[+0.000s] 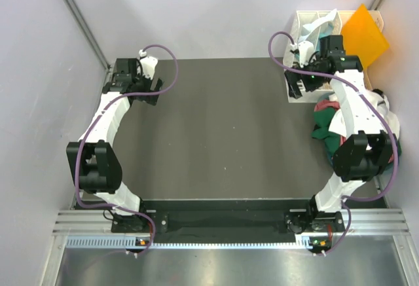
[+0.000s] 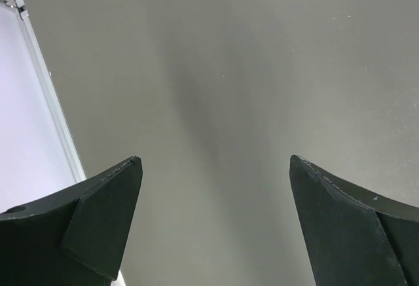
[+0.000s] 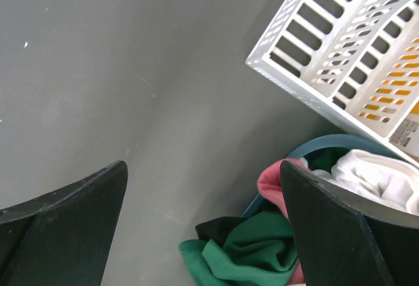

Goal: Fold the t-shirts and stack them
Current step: Grab crumpled tshirt from bin with the right arm

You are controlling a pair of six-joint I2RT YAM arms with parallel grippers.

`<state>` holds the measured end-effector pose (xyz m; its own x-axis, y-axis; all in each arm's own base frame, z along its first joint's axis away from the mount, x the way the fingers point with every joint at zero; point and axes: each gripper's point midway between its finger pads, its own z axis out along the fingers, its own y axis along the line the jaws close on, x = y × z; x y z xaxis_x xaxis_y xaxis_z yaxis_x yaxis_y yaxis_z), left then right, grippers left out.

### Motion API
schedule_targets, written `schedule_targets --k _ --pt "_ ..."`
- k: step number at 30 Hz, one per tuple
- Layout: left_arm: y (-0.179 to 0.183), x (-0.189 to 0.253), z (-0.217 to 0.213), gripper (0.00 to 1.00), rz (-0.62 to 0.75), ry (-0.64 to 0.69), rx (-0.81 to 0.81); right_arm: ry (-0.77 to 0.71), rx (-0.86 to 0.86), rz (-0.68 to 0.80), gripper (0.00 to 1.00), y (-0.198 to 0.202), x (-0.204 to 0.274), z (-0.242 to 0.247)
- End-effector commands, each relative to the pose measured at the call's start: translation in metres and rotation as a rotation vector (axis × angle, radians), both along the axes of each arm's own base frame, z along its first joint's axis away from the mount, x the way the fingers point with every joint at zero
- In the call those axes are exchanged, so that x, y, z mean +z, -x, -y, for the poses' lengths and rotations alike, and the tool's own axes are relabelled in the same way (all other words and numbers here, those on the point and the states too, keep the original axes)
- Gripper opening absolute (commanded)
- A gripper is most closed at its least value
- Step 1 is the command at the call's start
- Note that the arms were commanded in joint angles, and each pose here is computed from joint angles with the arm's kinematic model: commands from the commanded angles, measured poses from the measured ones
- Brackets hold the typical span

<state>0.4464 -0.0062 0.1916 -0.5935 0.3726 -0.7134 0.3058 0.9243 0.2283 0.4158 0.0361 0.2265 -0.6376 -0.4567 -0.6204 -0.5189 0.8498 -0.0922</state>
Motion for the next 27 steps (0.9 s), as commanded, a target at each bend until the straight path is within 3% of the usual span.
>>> schedule_targets --k 1,4,10,13,15,21,27 --pt "-0.004 0.026 -0.005 0.98 0.065 -0.008 0.026 -0.03 0.031 0.046 1.0 0.011 0.037 -0.012" --pt "-0.006 0.028 -0.005 0.98 0.068 -0.018 0.025 -0.019 0.076 0.053 1.0 0.017 0.045 -0.011" --pt "-0.008 0.035 -0.006 0.98 0.089 -0.021 0.024 -0.037 -0.069 0.108 1.0 0.001 0.062 0.006" --pt "-0.006 0.036 -0.002 0.97 0.088 -0.035 -0.017 0.06 -0.053 0.068 1.0 -0.003 0.054 0.02" --pt "-0.005 0.034 0.001 0.96 0.085 -0.054 -0.05 0.128 -0.137 0.032 1.0 -0.006 0.044 0.053" --pt "-0.002 0.023 0.016 0.95 0.069 -0.084 -0.121 0.153 -0.294 -0.014 0.99 0.005 0.022 0.122" --pt "-0.002 0.017 0.044 0.94 0.057 -0.139 -0.217 0.175 -0.37 -0.084 0.92 0.023 0.005 0.149"
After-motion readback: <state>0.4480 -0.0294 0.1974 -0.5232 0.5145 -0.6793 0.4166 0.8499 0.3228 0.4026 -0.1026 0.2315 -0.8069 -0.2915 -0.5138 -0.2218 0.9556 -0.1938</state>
